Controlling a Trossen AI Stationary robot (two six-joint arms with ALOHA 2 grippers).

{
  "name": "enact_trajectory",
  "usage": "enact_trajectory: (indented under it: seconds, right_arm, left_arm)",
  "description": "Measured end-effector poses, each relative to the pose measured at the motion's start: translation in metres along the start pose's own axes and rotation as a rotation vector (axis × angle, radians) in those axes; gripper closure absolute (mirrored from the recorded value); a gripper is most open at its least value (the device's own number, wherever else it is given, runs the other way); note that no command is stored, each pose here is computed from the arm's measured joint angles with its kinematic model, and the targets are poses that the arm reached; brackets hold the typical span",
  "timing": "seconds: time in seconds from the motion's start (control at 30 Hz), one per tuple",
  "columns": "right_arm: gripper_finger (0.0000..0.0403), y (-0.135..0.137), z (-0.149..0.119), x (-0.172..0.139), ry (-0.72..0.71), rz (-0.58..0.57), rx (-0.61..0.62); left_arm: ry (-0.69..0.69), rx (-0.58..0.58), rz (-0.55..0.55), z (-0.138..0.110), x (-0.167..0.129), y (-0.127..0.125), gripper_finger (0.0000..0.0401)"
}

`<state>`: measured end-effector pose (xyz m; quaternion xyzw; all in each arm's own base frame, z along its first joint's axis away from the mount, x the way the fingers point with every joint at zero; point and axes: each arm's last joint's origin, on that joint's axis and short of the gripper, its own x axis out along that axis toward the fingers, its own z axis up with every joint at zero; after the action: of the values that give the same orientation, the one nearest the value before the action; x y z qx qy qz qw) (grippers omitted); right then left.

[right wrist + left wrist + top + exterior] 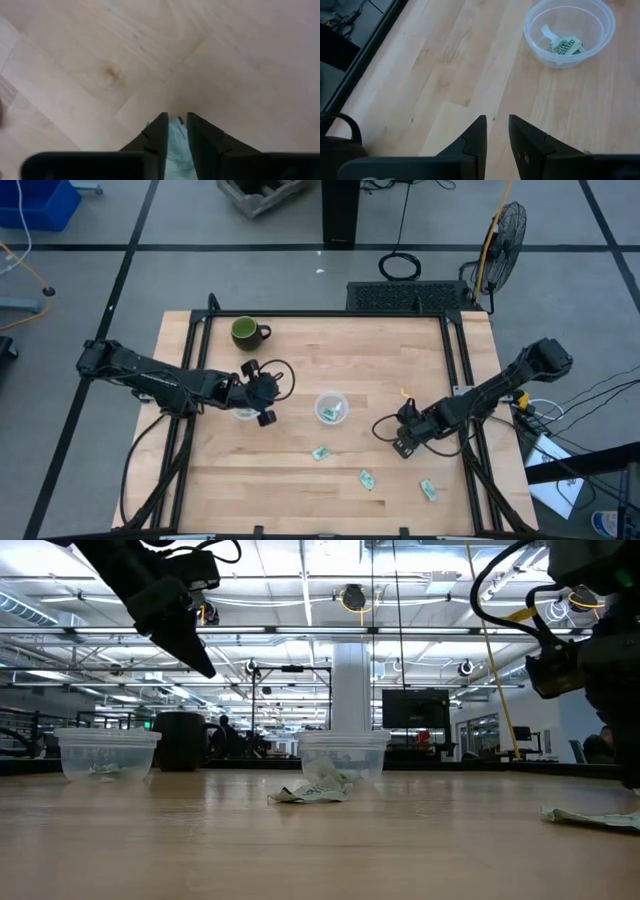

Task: Pick and place Stevia / Truvia into bins
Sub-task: Put the white stevia packet into the right transparent container

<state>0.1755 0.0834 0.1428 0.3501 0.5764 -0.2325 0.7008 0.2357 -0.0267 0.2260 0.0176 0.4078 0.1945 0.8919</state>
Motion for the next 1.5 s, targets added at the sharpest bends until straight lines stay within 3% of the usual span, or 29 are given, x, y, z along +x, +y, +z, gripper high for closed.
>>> enact_trajectory:
  seconds: [0.17,0.37,0.53,0.73,0.9,1.0,1.2,1.37,1.5]
  right_arm:
    - [0.0396,0.000,0.000,0.001,0.002,-0.001,0.026]
    - [0.0400,0.001,0.000,0.001,0.001,0.003,0.010]
    - [0.0402,0.005,0.004,0.001,-0.089,0.026,-0.090]
    - [0.0402,0.020,0.019,-0.003,-0.311,0.127,-0.321]
    - [0.0402,0.038,0.040,-0.015,-0.674,0.131,-0.603]
    - [0.0402,0.044,0.051,-0.022,-0.789,0.150,-0.629]
    - [0.0402,0.035,0.046,-0.015,-0.591,0.176,-0.727]
    - [0.0390,0.024,0.036,-0.007,-0.381,0.169,-0.588]
    - [0.0378,0.020,0.031,-0.005,-0.326,0.147,-0.511]
  left_arm:
    - [0.000,-0.014,0.000,0.000,0.000,0.000,0.0313]
    - [0.000,-0.015,0.000,0.000,0.000,0.000,0.0313]
    - [0.000,-0.014,0.000,0.000,0.000,0.000,0.0313]
    - [0.000,-0.014,0.000,0.000,0.000,0.000,0.0313]
    - [-0.002,-0.013,0.000,0.000,0.000,0.000,0.0313]
    - [-0.009,-0.016,-0.003,0.001,0.000,0.000,0.0313]
    - [-0.019,-0.021,-0.006,0.002,0.000,-0.001,0.0313]
    - [-0.020,-0.021,-0.006,0.002,0.000,-0.001,0.0313]
    - [-0.022,-0.023,-0.007,0.002,0.000,-0.001,0.0313]
